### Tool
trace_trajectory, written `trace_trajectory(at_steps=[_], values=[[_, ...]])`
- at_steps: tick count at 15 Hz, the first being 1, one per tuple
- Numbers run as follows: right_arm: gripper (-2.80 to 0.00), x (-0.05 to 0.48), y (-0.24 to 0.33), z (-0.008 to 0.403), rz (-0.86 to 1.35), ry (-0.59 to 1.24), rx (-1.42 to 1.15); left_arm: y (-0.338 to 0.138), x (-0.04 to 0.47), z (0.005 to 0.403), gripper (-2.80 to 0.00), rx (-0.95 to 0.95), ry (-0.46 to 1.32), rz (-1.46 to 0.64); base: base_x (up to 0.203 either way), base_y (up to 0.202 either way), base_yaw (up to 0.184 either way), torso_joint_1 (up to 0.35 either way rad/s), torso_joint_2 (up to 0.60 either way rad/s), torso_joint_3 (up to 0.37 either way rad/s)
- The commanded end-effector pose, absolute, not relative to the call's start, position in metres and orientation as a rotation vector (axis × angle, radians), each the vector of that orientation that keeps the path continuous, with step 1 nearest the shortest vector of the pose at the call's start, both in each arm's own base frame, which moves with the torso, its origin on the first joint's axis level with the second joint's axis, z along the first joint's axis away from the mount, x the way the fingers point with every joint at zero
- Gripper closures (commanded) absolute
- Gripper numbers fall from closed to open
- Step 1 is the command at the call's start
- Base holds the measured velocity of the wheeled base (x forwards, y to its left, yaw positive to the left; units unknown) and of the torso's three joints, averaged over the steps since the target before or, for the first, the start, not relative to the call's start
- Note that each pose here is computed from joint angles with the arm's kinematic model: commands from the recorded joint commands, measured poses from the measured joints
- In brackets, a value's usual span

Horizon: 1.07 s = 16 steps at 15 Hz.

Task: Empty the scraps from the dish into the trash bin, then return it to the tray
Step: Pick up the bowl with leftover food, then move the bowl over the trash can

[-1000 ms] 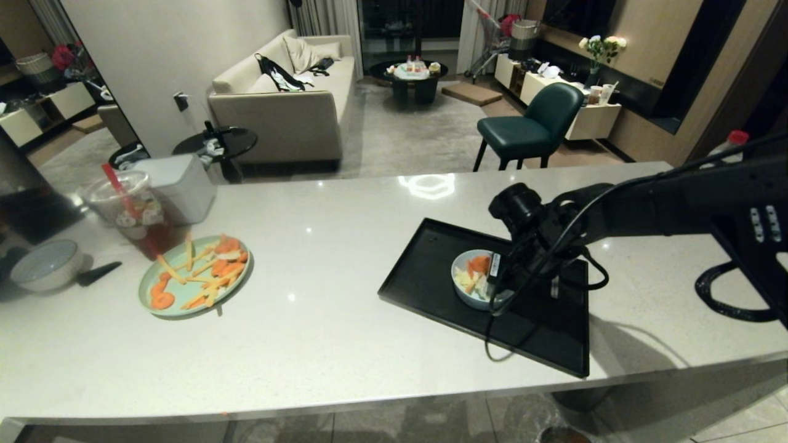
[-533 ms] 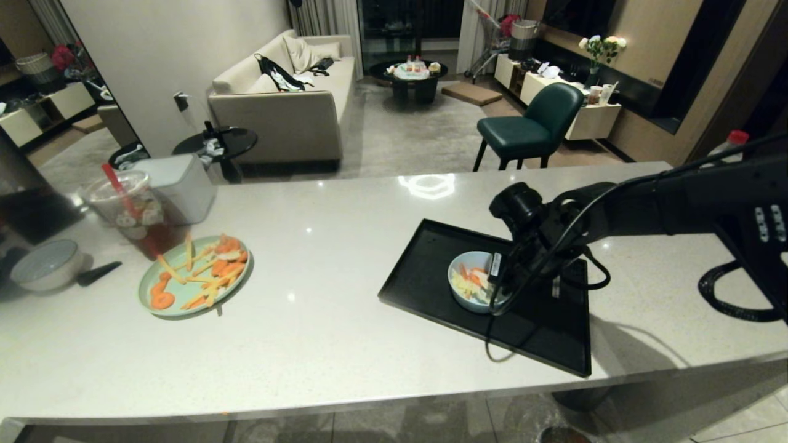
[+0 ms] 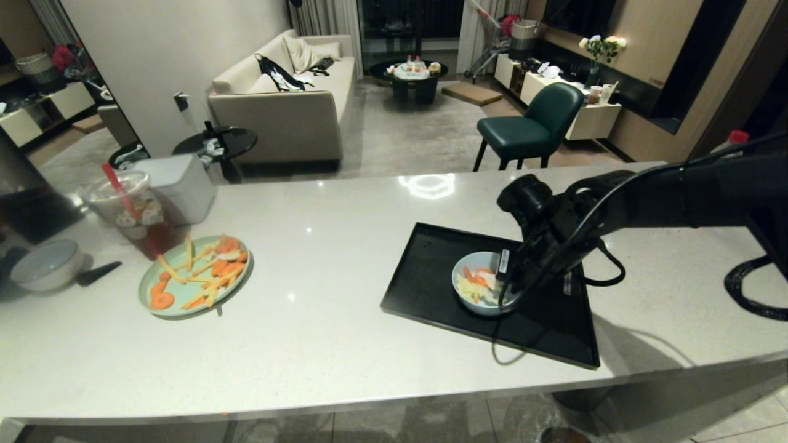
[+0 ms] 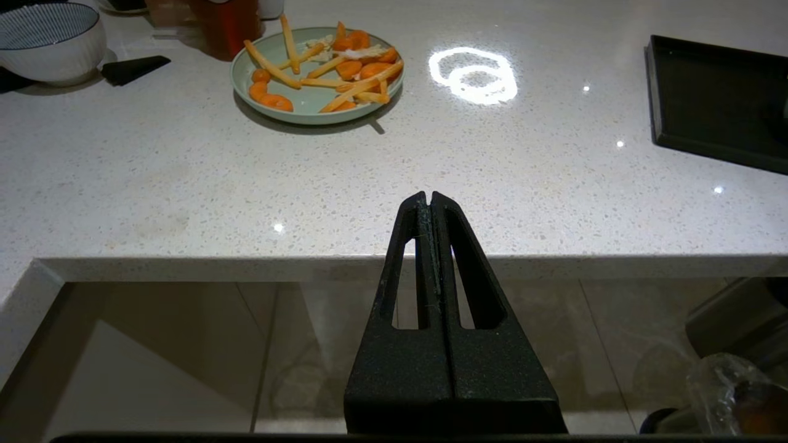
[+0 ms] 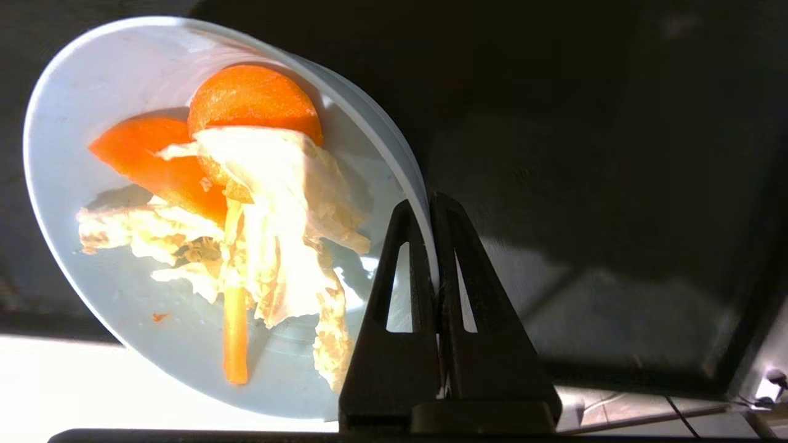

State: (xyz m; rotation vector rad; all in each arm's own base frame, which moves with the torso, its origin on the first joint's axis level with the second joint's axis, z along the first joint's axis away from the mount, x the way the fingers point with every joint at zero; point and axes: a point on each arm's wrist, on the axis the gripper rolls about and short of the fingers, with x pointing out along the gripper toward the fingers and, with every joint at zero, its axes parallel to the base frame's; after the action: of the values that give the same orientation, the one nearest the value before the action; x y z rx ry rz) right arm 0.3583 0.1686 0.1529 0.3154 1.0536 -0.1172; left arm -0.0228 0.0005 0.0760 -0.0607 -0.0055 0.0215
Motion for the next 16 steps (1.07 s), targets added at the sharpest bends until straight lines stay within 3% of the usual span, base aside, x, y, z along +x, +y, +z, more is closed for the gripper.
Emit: trace_trajectory(at_steps=[1, 5, 11, 16], values=[[0.00, 0.346, 0.163, 0.176, -0.103, 1.023, 0.334, 0.001, -0.023, 0.076, 0.00, -0.061, -0.005, 0.023, 0.000, 0.000, 0.000, 0.000, 0.00, 0.000], [0.00, 0.317, 0.150, 0.193, -0.105, 1.031, 0.329, 0.001, -0.023, 0.076, 0.00, -0.061, -0.005, 0.022, 0.000, 0.000, 0.000, 0.000, 0.00, 0.000], [0.00, 0.241, 0.115, 0.177, -0.135, 1.112, 0.278, 0.001, -0.023, 0.076, 0.00, -0.061, -0.005, 0.022, 0.000, 0.000, 0.000, 0.000, 0.00, 0.000], [0.00, 0.180, 0.092, 0.177, -0.082, 1.055, 0.281, 0.001, -0.023, 0.076, 0.00, -0.061, -0.005, 0.021, 0.000, 0.000, 0.000, 0.000, 0.00, 0.000]])
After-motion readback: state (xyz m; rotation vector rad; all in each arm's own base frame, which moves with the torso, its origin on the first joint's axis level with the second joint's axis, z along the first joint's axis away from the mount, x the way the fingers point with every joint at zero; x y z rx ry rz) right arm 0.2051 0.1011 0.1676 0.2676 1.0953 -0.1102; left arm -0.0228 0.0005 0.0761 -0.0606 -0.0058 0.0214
